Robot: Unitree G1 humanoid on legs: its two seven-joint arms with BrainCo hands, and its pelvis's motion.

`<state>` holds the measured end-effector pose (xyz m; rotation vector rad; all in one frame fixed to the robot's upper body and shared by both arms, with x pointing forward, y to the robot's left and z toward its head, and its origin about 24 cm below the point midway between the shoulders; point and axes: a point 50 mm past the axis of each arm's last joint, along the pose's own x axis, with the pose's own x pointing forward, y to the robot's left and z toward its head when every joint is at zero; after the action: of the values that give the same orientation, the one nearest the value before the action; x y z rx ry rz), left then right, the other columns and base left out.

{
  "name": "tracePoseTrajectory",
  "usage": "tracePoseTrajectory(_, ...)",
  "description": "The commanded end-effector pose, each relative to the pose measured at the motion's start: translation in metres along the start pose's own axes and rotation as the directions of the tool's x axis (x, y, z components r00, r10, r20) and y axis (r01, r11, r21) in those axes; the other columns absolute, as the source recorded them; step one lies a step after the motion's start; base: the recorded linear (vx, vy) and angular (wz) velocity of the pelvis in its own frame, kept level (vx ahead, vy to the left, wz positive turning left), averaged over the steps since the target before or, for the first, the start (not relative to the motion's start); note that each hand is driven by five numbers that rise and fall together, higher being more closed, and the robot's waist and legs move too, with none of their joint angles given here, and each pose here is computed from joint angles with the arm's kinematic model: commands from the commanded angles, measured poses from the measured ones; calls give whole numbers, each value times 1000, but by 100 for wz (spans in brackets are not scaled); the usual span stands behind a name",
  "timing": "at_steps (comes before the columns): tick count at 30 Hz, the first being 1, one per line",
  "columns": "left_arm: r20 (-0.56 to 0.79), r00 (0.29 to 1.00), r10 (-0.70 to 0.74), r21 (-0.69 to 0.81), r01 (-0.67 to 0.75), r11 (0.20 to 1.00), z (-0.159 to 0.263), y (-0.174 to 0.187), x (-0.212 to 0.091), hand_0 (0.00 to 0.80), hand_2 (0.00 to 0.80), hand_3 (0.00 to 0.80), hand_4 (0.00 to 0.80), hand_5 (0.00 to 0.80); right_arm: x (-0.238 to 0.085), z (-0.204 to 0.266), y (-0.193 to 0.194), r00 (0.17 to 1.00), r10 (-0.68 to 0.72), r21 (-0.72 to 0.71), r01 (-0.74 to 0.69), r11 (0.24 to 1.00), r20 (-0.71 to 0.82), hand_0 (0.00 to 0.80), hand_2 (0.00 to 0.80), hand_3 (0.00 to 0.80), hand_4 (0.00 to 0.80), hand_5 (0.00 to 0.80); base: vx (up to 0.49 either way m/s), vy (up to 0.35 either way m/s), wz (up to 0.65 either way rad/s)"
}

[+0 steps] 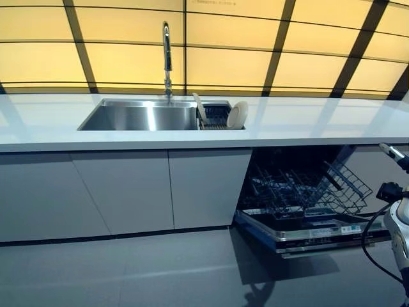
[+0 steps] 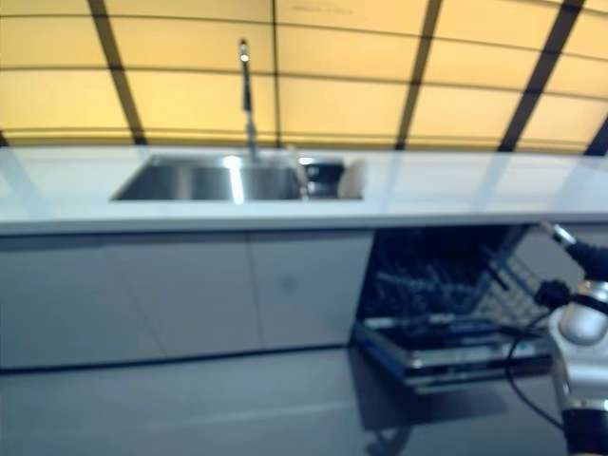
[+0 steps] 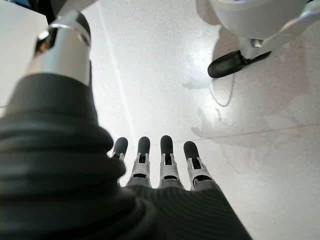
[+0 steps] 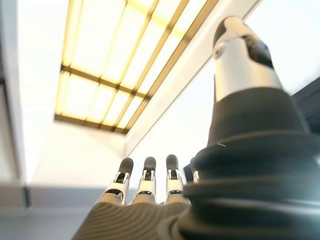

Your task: Take plates into dishwasher

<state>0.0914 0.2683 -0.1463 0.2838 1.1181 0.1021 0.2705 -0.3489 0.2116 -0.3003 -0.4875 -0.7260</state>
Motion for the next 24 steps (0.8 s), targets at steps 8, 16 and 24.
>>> tracePoseTrajectory(8, 28, 999, 15, 73, -17, 997, 17, 10, 5, 0, 0, 0, 0, 0, 30, 79, 53, 939, 233, 263, -299, 917, 254, 0, 0, 0, 0, 0, 28, 4, 16)
tracePoseTrajectory(16, 18, 1000, -7, 112, 5, 994, 12, 4, 4, 0, 0, 0, 0, 0, 37, 96, 67, 925, 245, 231, -316, 920, 291, 0, 0, 0, 0, 0, 23, 9, 11)
tracePoseTrajectory(24, 12, 1000, -18, 127, 17, 992, 11, 6, 4, 0, 0, 0, 0, 0, 43, 103, 72, 930, 224, 248, -299, 922, 291, 0, 0, 0, 0, 0, 5, 97, 10)
